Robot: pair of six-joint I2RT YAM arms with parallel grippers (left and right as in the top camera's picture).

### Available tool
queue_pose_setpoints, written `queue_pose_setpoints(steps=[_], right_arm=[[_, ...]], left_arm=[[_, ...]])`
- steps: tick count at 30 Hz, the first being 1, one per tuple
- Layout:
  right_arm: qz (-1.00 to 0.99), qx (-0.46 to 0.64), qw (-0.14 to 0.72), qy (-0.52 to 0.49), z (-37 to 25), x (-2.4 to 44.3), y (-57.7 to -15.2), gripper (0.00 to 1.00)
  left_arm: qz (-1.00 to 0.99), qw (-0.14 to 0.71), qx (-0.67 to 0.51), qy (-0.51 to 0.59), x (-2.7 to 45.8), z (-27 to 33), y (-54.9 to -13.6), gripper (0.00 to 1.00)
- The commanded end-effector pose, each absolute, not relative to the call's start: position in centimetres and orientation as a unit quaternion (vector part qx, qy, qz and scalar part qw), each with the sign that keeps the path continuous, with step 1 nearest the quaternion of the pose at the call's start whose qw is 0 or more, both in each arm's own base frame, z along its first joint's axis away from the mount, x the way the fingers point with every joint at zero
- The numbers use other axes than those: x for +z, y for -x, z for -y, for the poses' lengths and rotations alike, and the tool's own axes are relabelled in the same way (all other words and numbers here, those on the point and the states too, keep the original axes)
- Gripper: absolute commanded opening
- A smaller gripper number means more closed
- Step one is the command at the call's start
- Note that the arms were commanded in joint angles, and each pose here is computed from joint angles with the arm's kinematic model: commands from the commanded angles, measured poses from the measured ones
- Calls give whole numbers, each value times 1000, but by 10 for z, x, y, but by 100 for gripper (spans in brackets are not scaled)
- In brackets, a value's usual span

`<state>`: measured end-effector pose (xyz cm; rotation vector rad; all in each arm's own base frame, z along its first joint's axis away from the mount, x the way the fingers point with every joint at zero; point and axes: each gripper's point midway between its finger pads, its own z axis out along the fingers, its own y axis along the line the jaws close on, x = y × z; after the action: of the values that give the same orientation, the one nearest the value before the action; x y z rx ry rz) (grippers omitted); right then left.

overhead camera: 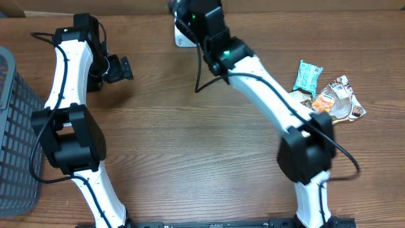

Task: Scan the item barcode
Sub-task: 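Hold the jar's label against the scanner face with the right gripper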

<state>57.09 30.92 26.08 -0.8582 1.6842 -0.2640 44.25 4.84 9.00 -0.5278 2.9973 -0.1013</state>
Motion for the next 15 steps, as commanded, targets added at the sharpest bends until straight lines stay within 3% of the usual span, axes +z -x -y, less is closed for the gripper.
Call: queue_pose_setpoints(steps=[1, 3, 9, 15], right_arm=[[-655, -226, 562, 452, -308, 242, -589, 55], [-630, -270, 557, 470, -308, 228, -600, 61], [-580, -335, 594, 446, -305, 208, -629, 62], [-563, -327, 618, 441, -298, 189, -644, 62]], left_arm=[[-982, 50, -28, 182, 90, -52, -445, 100], [-982, 50, -28, 182, 90, -52, -445, 100], [-982, 50, -28, 182, 90, -52, -445, 99], [-982, 50, -28, 182, 90, -52, -445, 100]])
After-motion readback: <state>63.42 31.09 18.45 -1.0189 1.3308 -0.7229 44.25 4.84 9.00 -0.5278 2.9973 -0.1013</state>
